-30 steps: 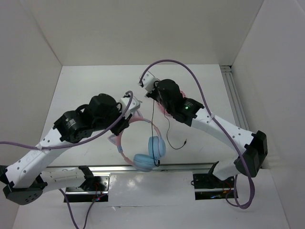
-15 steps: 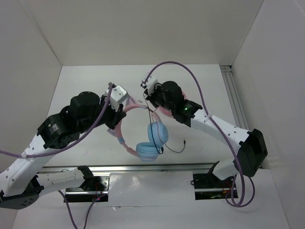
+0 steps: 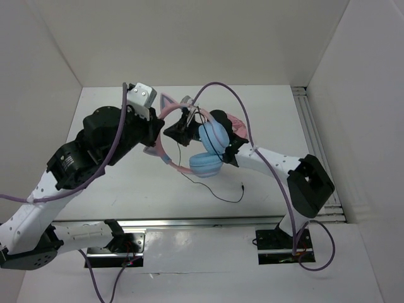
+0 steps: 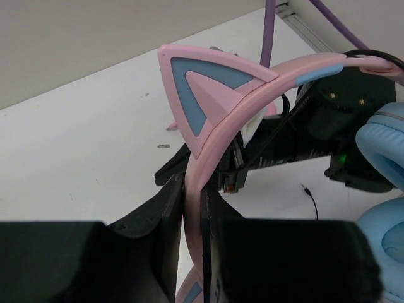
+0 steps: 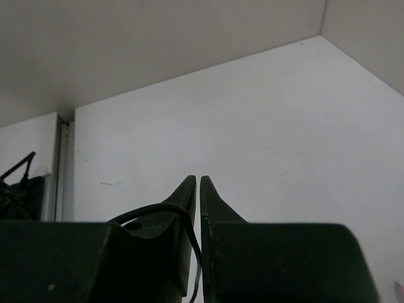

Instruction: Wrap the headphones

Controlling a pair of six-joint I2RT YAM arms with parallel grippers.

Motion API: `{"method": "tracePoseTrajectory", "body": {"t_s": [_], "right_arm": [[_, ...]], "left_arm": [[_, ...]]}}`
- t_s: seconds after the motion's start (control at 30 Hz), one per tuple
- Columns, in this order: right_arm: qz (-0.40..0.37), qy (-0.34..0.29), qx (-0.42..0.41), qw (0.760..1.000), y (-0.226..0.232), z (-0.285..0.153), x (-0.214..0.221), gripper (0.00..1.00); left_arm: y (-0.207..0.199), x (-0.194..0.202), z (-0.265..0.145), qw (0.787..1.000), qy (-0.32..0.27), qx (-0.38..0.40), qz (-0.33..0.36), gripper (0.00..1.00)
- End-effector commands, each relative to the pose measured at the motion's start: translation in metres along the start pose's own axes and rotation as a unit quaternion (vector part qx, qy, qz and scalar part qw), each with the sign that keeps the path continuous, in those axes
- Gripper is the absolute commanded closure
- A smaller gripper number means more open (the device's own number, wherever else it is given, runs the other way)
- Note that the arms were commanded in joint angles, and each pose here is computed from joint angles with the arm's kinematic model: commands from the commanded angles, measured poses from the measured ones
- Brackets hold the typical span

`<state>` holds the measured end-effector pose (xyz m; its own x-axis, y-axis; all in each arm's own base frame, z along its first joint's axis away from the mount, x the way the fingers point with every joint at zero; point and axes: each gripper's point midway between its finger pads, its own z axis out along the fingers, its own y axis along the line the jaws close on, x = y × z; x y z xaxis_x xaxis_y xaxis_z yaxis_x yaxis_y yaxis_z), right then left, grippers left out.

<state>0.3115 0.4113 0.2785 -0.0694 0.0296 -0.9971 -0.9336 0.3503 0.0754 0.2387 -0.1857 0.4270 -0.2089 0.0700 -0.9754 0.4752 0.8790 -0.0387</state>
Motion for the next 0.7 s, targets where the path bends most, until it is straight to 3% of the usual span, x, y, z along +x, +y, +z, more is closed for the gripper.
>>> {"method": "tracePoseTrajectory", "body": {"t_s": [0.0,0.23,0.5,0.67], "right_arm": [[0.042,-0.030,-0.058,0.997,0.014,0.013,0.004,0.86],[0.086,-0.037,-0.090,0.992,0.023,0.016,0.029,0.88],[0.108,-0.053,-0.112,0.986,0.027,0.016,0.037,0.88],[0.154,-0.065,-0.140,0.976,0.025,0.019,0.051,0.82]], "left_arm": [[0.006,-0.081,-0.008,0.983,-0.141,-0.022,-0.118,1.00],[0.053,-0.082,0.016,0.963,-0.162,-0.127,-0.172,1.00],[0.074,-0.075,0.045,0.956,-0.151,-0.123,-0.220,1.00],[0.079,-0.065,0.046,0.952,-0.153,-0.119,-0.236,1.00]]}}
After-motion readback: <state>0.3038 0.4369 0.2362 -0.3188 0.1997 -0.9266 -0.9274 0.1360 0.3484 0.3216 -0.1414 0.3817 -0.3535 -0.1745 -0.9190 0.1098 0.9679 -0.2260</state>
